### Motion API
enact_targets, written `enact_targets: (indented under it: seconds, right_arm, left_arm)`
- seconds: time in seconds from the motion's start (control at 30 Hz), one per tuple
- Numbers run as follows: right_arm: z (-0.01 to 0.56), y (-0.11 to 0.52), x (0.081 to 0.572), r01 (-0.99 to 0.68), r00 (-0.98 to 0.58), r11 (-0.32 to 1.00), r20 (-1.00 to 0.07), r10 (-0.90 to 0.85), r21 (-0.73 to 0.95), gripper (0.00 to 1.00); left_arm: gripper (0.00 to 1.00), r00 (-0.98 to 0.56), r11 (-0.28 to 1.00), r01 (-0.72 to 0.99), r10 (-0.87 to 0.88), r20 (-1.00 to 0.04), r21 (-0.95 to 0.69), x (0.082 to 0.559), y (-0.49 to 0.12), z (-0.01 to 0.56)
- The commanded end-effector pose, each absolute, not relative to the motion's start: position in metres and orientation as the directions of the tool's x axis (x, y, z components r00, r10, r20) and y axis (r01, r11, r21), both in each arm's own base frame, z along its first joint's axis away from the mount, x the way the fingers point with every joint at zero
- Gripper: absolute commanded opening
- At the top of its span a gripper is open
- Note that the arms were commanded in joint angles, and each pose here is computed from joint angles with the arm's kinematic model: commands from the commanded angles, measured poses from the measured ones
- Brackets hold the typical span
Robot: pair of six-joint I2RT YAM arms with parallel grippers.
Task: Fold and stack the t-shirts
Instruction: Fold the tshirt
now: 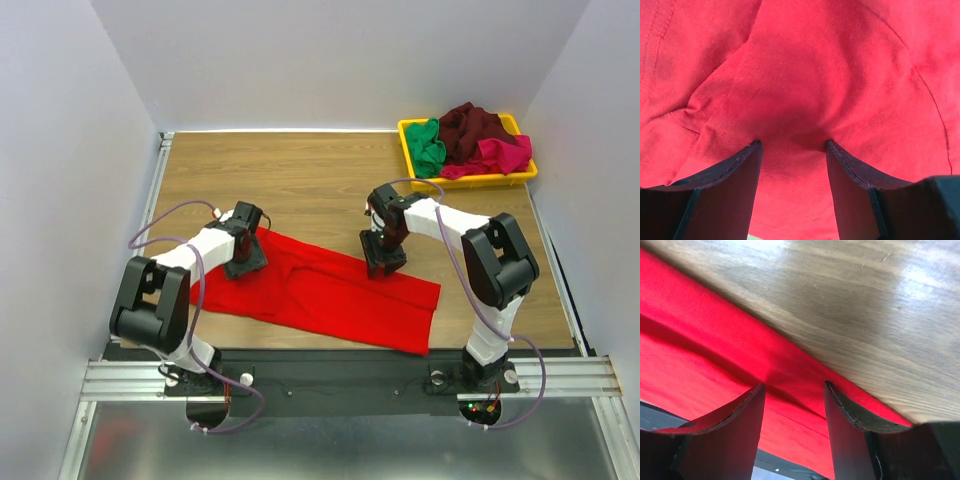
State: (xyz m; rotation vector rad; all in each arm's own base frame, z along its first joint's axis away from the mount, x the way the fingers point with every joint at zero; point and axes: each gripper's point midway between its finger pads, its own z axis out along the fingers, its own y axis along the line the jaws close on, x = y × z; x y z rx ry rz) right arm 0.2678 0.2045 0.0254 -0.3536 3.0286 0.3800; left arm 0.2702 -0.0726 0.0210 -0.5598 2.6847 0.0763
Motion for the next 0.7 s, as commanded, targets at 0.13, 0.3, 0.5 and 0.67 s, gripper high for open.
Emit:
enact_targets:
  seconds: [0.13, 0.3, 0.5, 0.67]
  right_arm:
    - [0.016, 0.192, 0.249, -0.242, -0.97, 0.949, -0.046, -0.238, 0.203, 0.57]
    - [0.016, 0.193, 0.247, -0.24, -0.971, 0.947, -0.033, -0.239, 0.212, 0.57]
    - [0.015, 0.197, 0.246, -0.256, -0.966, 0.939, -0.016, -0.259, 0.23, 0.57]
    - [0.015, 0.204, 0.254, -0.269, -0.962, 0.931, -0.019, -0.273, 0.247, 0.56]
  left_arm:
    - [0.65, -0.858, 0.95, -0.311, -0.271, -0.436, 0.02, 0.345, -0.077, 0.017]
    - [0.63, -0.862, 0.967, -0.252, -0.21, -0.462, 0.03, 0.405, -0.092, 0.02]
    - [0.61, -0.848, 0.982, -0.188, -0.151, -0.508, 0.023, 0.475, -0.112, 0.041]
    - [0.61, -0.857, 0.991, -0.13, -0.092, -0.508, 0.04, 0.515, -0.124, 0.028]
